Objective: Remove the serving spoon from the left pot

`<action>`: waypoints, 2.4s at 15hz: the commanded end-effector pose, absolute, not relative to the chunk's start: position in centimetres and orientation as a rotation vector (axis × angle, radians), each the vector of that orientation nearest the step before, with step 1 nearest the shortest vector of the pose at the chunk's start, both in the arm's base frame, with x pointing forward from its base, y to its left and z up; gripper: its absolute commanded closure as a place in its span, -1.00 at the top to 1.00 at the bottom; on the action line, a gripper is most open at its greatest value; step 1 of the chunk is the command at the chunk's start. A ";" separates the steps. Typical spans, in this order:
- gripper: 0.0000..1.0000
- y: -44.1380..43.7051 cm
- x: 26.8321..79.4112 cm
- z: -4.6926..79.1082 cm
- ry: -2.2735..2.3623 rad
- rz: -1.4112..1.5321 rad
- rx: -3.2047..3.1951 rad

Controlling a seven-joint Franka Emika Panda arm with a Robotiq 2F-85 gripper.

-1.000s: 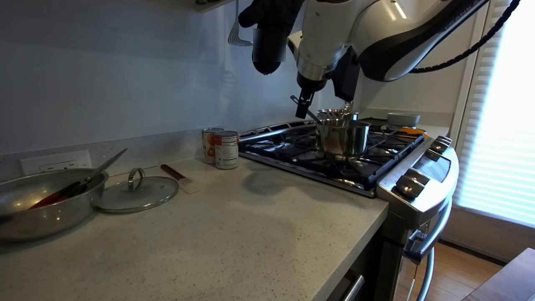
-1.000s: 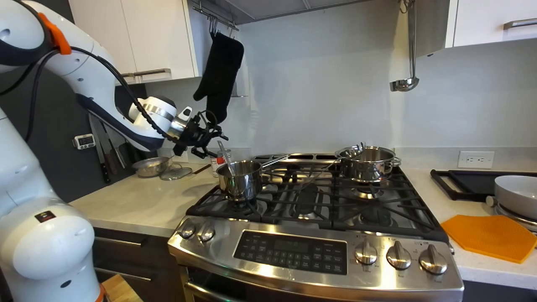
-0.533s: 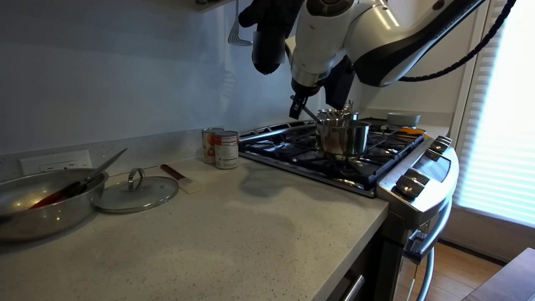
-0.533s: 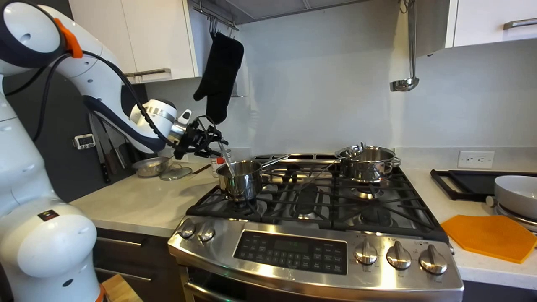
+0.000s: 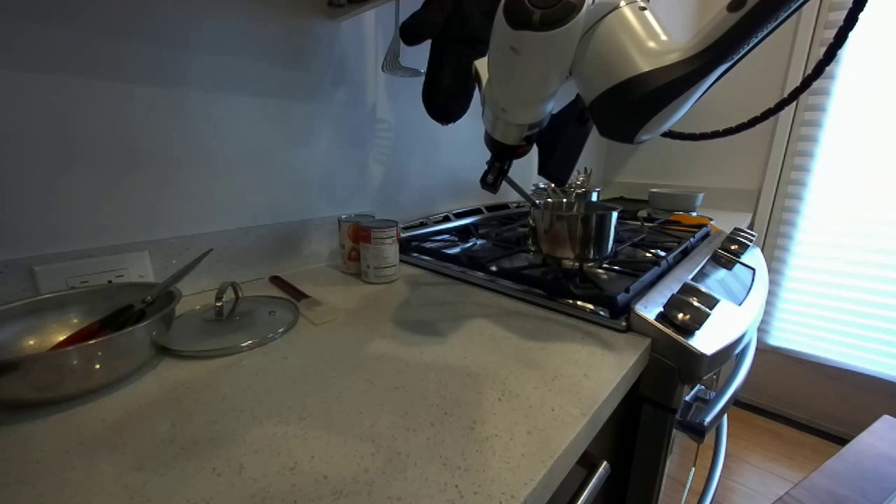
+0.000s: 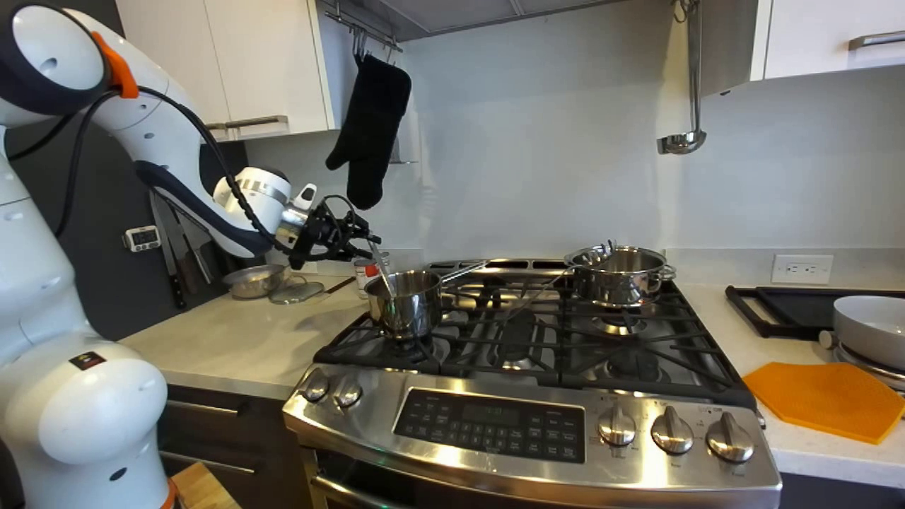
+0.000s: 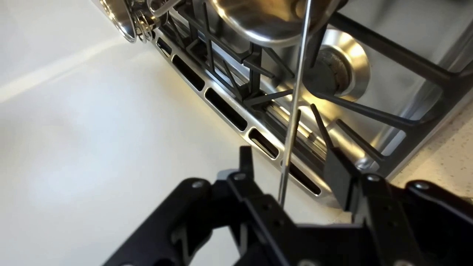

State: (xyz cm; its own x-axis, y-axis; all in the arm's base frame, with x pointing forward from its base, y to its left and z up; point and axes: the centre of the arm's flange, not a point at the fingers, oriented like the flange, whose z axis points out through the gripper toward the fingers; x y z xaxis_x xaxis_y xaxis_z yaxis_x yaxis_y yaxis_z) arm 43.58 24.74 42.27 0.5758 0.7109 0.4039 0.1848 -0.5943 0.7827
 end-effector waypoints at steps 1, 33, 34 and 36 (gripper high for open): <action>-0.26 24.9 43.5 41.9 0.670 0.986 2.073; -0.98 30.9 39.6 49.9 0.761 1.098 1.791; -0.98 31.8 39.3 50.3 0.796 1.088 1.750; -0.98 33.6 38.9 50.9 0.879 1.074 1.667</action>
State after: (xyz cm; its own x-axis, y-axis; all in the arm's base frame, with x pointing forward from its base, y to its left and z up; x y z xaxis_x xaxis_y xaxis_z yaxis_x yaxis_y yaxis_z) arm 39.37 31.41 49.73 0.4193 0.8308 0.3659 0.0767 -0.4340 0.8976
